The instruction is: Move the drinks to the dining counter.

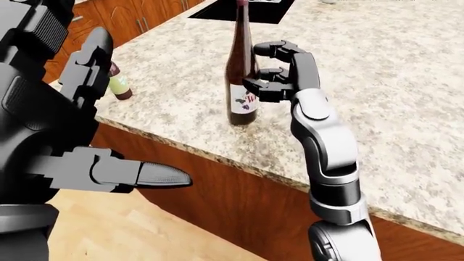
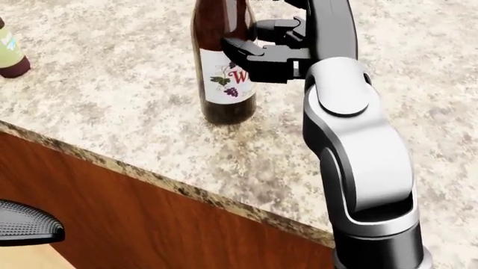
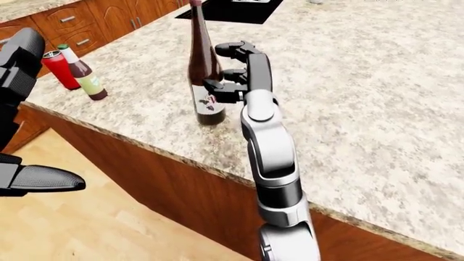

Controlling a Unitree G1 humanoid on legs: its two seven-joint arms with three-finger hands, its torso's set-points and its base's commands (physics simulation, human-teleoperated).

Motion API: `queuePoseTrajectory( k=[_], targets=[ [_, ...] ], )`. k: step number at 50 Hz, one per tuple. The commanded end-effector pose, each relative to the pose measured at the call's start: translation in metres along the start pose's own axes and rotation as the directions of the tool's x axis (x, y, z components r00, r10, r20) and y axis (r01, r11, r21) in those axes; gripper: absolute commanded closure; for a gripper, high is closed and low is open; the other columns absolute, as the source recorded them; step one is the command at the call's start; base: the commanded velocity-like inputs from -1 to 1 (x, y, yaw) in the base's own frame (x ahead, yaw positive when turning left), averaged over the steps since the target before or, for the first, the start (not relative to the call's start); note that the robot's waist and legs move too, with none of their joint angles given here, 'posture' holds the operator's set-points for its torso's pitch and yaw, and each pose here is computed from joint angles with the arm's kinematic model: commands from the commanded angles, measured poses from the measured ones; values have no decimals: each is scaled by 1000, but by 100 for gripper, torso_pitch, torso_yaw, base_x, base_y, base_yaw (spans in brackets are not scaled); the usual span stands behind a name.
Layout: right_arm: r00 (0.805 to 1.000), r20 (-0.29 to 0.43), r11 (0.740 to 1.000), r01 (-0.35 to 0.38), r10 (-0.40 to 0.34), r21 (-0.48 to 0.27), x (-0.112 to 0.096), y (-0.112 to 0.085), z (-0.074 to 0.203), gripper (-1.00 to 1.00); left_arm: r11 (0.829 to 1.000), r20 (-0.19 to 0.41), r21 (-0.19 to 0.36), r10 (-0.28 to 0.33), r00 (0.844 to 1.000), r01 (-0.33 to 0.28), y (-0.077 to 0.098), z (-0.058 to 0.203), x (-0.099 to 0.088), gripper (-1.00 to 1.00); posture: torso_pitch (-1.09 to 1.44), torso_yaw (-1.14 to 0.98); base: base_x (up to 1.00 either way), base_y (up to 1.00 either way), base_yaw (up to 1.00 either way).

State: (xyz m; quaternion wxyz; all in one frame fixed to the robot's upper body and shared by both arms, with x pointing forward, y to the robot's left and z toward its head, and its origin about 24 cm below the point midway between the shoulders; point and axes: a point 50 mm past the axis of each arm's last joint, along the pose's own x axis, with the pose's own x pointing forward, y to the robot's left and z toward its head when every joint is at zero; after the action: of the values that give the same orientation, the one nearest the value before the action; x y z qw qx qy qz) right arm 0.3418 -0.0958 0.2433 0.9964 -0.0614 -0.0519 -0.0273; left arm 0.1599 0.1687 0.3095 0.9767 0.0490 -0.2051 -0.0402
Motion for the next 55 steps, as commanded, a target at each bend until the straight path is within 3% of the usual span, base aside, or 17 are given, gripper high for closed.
queuePoseTrajectory(
  k=[1,15,18,24,32,43,47,51,55],
  targets=[
    [995,103,1000,11,-12,16,-3,-2,21,-11,999,50,-5,33,998,-33,4,8,1,-100,0,0,0,0,0],
    [991,133,1000,-1,-2,22,-10,-4,34,-15,999,52,-4,34,998,-34,5,9,0,-100,0,0,0,0,0],
    [991,137,1000,-3,-1,22,-12,-4,35,-42,999,53,-5,33,998,-33,4,10,0,-100,0,0,0,0,0],
    [990,138,1000,-4,1,23,-13,-7,35,-69,999,54,-4,34,998,-34,4,11,0,-100,0,0,0,0,0],
    [988,157,999,-5,0,32,-24,-17,42,-72,999,56,-3,34,998,-34,4,12,0,-100,0,0,0,0,0],
    [979,202,999,9,-16,37,-67,-48,52,-79,1000,58,-4,31,998,-31,3,14,-1,-100,0,0,0,0,0],
    [975,222,999,13,-21,40,-87,-63,58,-100,999,66,-11,32,997,-32,3,17,-2,-100,0,0,0,0,0],
    [966,242,996,89,-86,1,-108,-88,57,-100,999,66,-17,38,997,-37,5,16,-4,-100,0,0,0,0,0],
    [961,244,991,129,-130,18,-119,-111,53,-100,999,69,-25,47,997,-45,7,18,-7,-100,0,0,0,0,0]
  ],
)
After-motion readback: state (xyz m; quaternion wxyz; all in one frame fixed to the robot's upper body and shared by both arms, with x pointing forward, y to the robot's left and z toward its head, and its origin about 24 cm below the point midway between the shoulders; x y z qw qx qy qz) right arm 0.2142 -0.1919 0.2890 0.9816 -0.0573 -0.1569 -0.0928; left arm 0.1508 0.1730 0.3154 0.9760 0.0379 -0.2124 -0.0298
